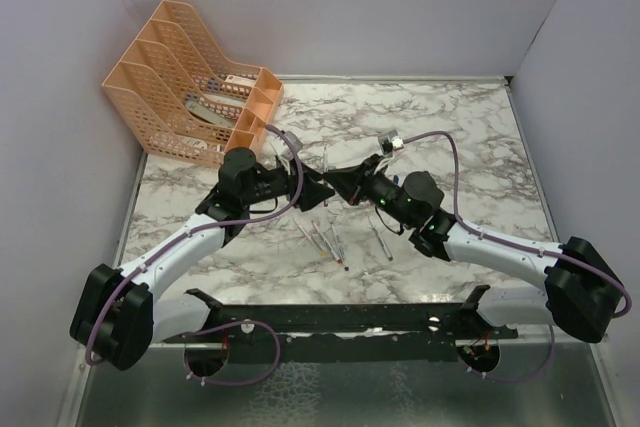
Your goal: Insert the pens into the pen caps
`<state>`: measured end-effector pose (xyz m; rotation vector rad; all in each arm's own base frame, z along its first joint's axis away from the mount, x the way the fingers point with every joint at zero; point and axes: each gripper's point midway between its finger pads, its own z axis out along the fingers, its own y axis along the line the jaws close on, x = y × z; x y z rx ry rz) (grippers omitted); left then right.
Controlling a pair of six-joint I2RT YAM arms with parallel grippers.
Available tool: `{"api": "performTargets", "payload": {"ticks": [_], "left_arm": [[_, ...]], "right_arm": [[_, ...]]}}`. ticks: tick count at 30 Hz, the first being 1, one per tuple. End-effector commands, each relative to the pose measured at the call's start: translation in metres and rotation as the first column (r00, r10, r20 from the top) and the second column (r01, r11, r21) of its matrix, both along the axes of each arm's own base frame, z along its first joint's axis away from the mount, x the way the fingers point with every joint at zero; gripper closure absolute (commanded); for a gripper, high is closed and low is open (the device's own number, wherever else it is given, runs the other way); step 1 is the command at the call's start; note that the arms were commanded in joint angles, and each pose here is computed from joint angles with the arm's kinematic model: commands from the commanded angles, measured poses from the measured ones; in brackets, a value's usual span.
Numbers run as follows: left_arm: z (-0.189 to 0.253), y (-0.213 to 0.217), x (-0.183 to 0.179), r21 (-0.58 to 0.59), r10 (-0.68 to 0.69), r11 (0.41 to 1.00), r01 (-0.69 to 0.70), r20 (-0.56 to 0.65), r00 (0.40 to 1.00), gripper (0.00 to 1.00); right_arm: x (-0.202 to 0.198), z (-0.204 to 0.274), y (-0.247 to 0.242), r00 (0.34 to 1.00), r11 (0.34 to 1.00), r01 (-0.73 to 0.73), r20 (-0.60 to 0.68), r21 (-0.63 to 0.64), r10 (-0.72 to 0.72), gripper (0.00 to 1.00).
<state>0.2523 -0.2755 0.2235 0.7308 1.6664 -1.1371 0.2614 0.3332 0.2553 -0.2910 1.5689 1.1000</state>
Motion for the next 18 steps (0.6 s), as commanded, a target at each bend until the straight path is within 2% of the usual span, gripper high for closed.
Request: {"api": "performTargets", "payload": {"ticks": [1, 6, 11, 13, 16, 17, 18], "left_arm": [[0.014, -0.007, -0.004, -0.028, -0.035, 0.999, 0.036, 0.030, 0.999, 0.42], [0.013, -0.007, -0.005, -0.029, -0.031, 0.999, 0.031, 0.027, 0.999, 0.58], [0.012, -0.006, -0.003, -0.028, -0.014, 0.999, 0.014, 0.029, 0.999, 0.90], [0.010, -0.003, 0.002, -0.025, 0.028, 0.999, -0.027, 0.027, 0.999, 0.99], [0.005, 0.003, 0.007, -0.020, 0.088, 0.996, -0.087, 0.020, 0.996, 1.00], [0.003, 0.005, 0.007, -0.019, 0.097, 0.995, -0.097, 0.017, 0.995, 1.00], [0.002, 0.007, 0.007, -0.018, 0.109, 0.994, -0.109, 0.012, 0.994, 1.00]], "right_arm": [[-0.004, 0.029, 0.009, 0.997, 0.997, -0.045, 0.060, 0.068, 0.041, 0.99], [-0.005, 0.030, 0.011, 0.997, 0.995, -0.059, 0.064, 0.076, 0.054, 0.99], [-0.004, 0.027, 0.014, 0.996, 0.996, -0.066, 0.059, 0.064, 0.062, 0.99], [-0.005, 0.026, 0.014, 0.995, 0.996, -0.074, 0.065, 0.057, 0.070, 0.99], [-0.007, 0.030, 0.013, 0.993, 0.996, -0.079, 0.088, 0.047, 0.075, 0.97], [-0.007, 0.032, 0.012, 0.993, 0.996, -0.073, 0.098, 0.043, 0.069, 0.95], [-0.006, 0.034, 0.010, 0.992, 0.997, -0.066, 0.106, 0.038, 0.061, 0.86]]}}
